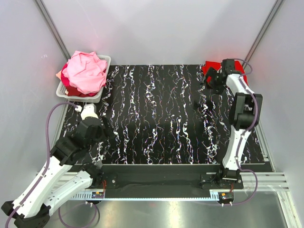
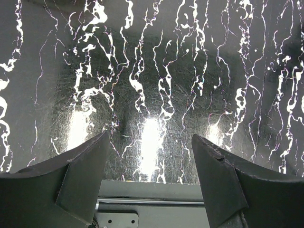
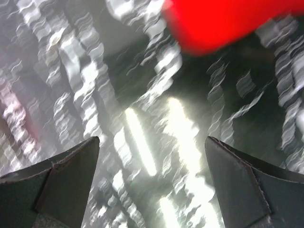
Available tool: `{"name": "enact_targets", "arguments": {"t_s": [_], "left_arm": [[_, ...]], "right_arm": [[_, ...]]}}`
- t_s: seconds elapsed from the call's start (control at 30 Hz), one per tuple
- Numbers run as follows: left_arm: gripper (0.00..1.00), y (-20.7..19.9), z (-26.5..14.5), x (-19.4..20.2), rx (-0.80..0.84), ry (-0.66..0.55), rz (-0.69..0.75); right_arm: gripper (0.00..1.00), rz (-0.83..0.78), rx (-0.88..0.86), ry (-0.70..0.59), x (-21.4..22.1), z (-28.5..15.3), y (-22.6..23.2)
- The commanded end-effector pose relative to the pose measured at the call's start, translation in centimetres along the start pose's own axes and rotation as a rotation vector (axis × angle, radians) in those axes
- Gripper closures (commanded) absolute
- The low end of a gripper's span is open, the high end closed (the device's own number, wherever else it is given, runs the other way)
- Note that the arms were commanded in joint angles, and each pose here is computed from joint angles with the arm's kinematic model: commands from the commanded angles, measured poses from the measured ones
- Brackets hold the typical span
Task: Fold and stack the t-shirts
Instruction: Neatly place the folded tshirt to the corner, then reset both grippers
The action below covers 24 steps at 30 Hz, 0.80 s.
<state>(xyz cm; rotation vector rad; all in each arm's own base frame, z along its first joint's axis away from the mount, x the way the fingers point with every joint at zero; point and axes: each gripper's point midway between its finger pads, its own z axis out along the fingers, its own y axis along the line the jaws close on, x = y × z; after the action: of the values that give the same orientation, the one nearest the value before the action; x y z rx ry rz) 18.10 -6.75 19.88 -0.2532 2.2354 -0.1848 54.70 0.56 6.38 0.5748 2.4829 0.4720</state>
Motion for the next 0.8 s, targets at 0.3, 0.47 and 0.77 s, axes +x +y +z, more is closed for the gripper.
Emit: {"name": "enact_targets", "arguments": {"t_s": [0.3, 0.47, 0.77], "left_arm": [[0.21, -0.3, -1.2, -2.5, 0.019, -0.084, -0.018], [0.02, -0.8, -4.1, -8.7, -0.003, -0.233, -0.044], [0.01, -1.2, -1.0, -8.4, -0.028, -0.256, 0.114]], "right_arm": [[0.0, -0.202, -0.503, 0.047, 21.3, -13.9, 16.1], [0.0, -0.243, -0.667, 0.079, 28.1, -17.0, 17.2], [0.0, -0.262, -0.73, -0.01, 30.5, -18.0, 14.4]]}}
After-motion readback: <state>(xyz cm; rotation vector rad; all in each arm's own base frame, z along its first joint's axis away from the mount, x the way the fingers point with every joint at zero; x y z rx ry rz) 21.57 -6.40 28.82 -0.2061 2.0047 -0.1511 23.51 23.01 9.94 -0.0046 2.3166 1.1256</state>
